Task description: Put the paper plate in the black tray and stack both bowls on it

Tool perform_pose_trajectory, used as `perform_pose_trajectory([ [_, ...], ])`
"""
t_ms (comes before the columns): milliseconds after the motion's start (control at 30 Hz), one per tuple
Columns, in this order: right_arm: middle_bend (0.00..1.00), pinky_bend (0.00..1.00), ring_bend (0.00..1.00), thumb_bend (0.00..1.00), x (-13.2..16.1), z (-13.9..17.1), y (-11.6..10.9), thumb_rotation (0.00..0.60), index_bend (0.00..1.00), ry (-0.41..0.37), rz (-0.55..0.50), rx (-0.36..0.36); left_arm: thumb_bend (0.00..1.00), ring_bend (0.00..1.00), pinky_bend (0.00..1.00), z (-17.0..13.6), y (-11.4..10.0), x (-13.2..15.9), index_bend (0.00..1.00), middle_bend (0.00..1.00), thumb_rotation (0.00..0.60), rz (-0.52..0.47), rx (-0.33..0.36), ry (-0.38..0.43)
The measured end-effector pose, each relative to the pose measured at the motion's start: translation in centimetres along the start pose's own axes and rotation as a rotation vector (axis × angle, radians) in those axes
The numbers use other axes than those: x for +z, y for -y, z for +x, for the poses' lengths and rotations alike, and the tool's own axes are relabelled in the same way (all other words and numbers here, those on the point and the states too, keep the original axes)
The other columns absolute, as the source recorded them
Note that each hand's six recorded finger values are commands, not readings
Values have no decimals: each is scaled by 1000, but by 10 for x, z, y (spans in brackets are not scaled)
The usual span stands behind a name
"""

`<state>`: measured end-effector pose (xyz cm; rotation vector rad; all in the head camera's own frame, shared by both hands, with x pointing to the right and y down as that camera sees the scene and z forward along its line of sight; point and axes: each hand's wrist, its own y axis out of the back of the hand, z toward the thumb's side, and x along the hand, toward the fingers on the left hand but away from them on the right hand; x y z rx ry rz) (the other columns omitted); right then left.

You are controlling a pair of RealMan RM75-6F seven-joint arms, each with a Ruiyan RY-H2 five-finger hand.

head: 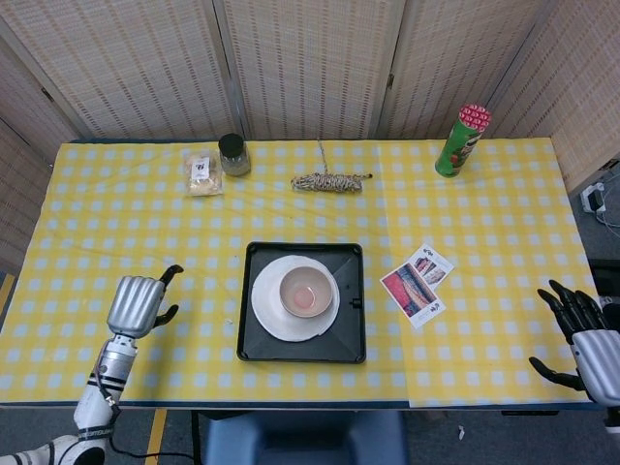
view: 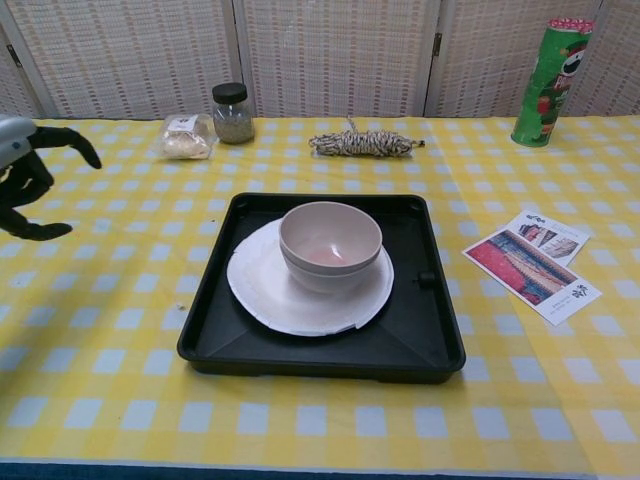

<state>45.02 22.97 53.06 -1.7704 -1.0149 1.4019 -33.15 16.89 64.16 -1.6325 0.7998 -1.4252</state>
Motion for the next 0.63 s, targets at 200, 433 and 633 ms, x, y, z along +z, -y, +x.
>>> perform_pose_trajectory([
  [200, 0, 0, 0, 238, 7, -6, 4, 600, 0, -14, 21, -26, 262, 0, 0, -46, 11, -67, 68, 7, 600, -1, -144, -244],
  [433, 0, 0, 0, 238, 17, -13, 9, 600, 0, -40, 25, -46, 256, 0, 0, -103, -3, -95, 74, 0, 600, -51, -26, -333],
  [633, 0, 0, 0, 238, 18, -18, 14, 600, 0, -35, 39, -30, 252, 0, 0, -136, -6, -98, 75, 0, 600, -66, 6, -319],
])
